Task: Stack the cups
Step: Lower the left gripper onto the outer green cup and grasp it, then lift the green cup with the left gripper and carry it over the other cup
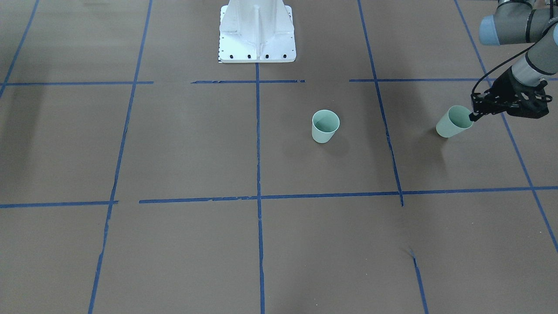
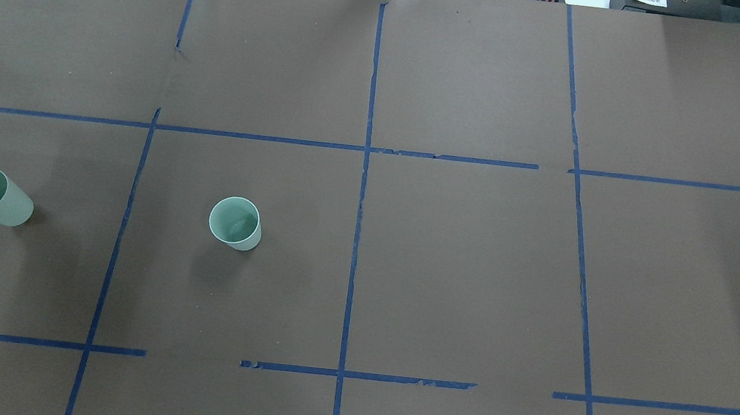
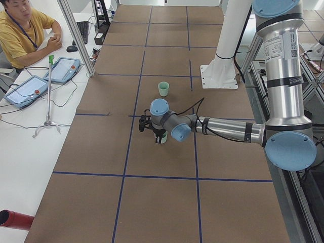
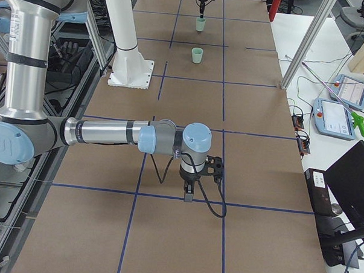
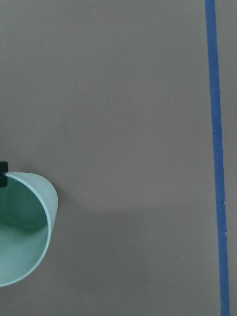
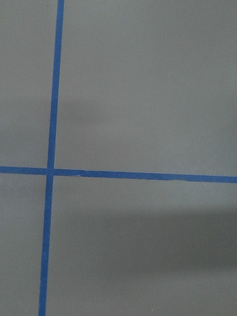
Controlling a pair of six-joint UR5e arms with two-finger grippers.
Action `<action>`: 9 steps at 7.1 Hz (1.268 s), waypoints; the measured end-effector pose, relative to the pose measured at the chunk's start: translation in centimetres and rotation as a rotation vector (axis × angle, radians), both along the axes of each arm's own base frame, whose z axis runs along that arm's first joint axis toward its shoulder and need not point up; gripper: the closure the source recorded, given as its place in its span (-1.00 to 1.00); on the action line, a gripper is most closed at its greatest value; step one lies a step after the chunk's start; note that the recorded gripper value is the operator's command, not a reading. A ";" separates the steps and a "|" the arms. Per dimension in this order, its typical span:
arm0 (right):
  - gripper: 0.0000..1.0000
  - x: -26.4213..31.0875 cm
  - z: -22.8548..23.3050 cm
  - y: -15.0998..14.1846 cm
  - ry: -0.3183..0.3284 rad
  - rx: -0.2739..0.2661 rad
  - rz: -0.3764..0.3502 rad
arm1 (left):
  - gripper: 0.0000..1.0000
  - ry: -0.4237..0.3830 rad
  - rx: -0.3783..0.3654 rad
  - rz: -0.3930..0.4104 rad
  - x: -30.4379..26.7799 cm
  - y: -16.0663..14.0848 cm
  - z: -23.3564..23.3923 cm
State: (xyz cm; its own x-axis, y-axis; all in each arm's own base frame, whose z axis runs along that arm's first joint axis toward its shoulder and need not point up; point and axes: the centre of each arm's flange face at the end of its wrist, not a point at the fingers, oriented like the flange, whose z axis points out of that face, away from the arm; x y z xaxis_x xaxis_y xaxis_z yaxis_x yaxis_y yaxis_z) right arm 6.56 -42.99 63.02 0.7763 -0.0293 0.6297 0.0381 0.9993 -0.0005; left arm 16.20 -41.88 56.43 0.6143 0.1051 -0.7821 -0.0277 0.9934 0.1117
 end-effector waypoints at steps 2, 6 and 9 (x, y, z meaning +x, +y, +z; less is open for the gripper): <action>-1.00 0.0 0.0 0.0 0.000 0.000 -0.001 | 1.00 0.039 0.026 -0.025 -0.3 -0.1 -3.5; -1.00 0.0 0.0 0.0 0.000 0.000 0.000 | 1.00 0.079 -0.115 -0.163 2.6 -2.9 -16.3; -1.00 0.0 0.0 0.0 0.000 0.000 -0.001 | 1.00 0.020 -0.252 -0.216 12.1 -4.3 -27.6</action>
